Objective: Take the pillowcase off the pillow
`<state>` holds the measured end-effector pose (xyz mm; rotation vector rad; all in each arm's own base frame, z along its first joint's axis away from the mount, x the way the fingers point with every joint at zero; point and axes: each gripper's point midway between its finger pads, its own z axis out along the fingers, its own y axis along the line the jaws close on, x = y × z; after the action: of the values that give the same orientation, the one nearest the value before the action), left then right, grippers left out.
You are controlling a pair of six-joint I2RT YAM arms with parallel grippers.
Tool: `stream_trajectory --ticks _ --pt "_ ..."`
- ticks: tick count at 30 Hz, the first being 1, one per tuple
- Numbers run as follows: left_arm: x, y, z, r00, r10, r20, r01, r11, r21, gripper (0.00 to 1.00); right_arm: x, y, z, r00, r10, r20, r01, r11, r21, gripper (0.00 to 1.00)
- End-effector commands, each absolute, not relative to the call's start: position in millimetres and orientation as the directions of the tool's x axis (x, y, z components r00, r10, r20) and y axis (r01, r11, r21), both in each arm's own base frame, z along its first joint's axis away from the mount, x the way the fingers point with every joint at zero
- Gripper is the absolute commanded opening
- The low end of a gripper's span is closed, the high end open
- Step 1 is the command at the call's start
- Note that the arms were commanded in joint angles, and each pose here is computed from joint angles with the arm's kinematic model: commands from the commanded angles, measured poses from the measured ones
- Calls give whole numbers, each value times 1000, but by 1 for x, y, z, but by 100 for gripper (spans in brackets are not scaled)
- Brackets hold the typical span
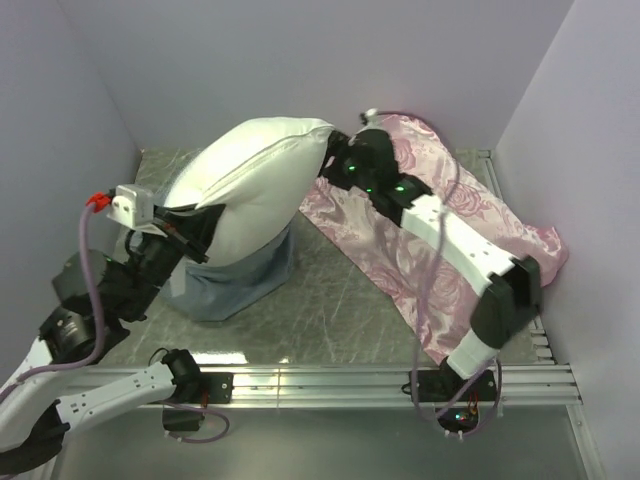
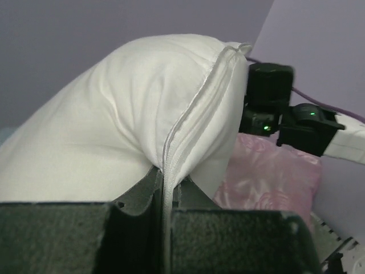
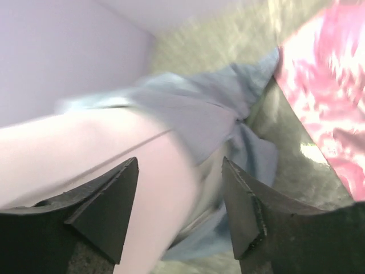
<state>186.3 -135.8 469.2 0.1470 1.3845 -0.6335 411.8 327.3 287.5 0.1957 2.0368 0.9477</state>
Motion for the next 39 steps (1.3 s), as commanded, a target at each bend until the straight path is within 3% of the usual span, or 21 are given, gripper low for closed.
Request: stream_trajectory --ticks 1,9,13,19,25,29,39 --pt "195 -139 463 29 -501 -865 463 773 -433 1 384 289 348 -548 562 -619 -229 611 757 68" --pt "209 -194 385 -166 -510 -844 490 700 -520 1 311 233 391 -452 652 -609 -280 544 791 79" --pt "213 -233 357 -257 -510 -821 532 635 -561 1 282 239 355 -534 617 -579 -282 515 809 82" --pt "219 -266 306 -337 -464 -819 504 646 -573 1 250 246 290 -612 613 -500 -224 472 853 86" --pt "213 -299 277 -383 -409 -828 512 652 -559 0 240 259 257 -624 641 -447 -156 459 875 92" --pt "206 -311 257 -416 -394 -820 491 661 -567 1 238 258 251 -605 699 -381 -137 380 915 93" --pt "176 -345 238 -469 -288 -835 576 617 -536 1 247 253 244 -536 756 -376 -139 360 923 97"
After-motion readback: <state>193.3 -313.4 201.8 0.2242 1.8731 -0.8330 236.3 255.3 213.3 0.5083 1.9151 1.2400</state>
